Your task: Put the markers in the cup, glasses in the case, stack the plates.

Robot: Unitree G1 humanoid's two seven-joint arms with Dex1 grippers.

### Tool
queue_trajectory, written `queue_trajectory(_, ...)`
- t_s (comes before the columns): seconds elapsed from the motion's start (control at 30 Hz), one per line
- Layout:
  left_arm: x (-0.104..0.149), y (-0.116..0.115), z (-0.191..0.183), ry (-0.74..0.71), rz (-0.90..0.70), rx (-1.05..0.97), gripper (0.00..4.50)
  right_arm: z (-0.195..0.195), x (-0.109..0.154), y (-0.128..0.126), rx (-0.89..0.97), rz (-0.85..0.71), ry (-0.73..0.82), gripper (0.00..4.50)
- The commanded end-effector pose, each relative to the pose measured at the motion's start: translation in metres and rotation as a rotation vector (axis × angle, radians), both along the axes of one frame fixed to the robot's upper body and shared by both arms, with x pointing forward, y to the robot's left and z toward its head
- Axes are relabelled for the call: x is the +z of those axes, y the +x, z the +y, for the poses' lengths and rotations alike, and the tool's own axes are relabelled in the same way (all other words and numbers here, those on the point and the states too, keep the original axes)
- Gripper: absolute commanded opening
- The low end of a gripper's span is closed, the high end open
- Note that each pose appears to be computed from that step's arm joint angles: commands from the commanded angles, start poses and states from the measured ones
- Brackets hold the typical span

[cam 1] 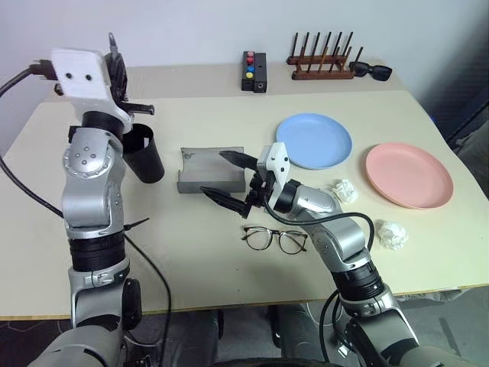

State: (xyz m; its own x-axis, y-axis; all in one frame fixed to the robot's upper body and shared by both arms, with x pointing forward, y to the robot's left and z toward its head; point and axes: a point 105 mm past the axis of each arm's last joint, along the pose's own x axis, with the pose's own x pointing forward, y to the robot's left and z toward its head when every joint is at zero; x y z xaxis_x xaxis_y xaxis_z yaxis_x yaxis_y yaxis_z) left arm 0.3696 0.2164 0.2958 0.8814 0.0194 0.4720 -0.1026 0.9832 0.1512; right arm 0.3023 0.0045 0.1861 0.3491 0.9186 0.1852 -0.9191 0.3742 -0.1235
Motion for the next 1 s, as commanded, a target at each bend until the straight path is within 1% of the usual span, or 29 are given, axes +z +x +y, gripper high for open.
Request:
queue_trajectory(0.03, 0.004, 0.000, 0.006, 0.032, -0.045, 0.030, 0.04, -0.001, 0.018, -0.001, -0.006, -0.059, 0.047, 4.50)
queue_trajectory(0.23, -0.016, 0.005, 0.021, 0.013, -0.015, 0.097, 0.04, -0.003, 0.018, -0.001, -0.017, -0.060, 0.047, 4.50)
queue_trajectory(0.33, -0.025, 0.006, 0.022, 0.005, 0.002, 0.096, 0.04, -0.003, 0.020, -0.001, -0.020, -0.062, 0.051, 4.50)
queue_trajectory(0.57, -0.040, 0.005, 0.024, -0.007, 0.036, 0.104, 0.04, -0.003, 0.021, -0.001, -0.011, -0.060, 0.058, 4.50)
queue_trajectory(0.73, -0.045, 0.005, 0.025, -0.021, 0.050, 0.111, 0.04, -0.002, 0.021, -0.001, -0.007, -0.059, 0.058, 4.50)
queue_trajectory(0.8, -0.046, 0.005, 0.025, -0.027, 0.053, 0.113, 0.85, -0.002, 0.021, -0.001, -0.007, -0.058, 0.058, 4.50)
queue_trajectory(0.83, -0.046, 0.005, 0.025, -0.030, 0.055, 0.115, 1.18, -0.002, 0.021, -0.001, -0.007, -0.058, 0.058, 4.50)
queue_trajectory(0.9, -0.047, 0.005, 0.025, -0.036, 0.057, 0.118, 2.07, -0.002, 0.020, -0.001, -0.006, -0.058, 0.057, 4.50)
queue_trajectory(1.0, -0.048, 0.005, 0.025, -0.041, 0.060, 0.122, 2.07, -0.002, 0.020, -0.002, -0.004, -0.057, 0.056, 4.50)
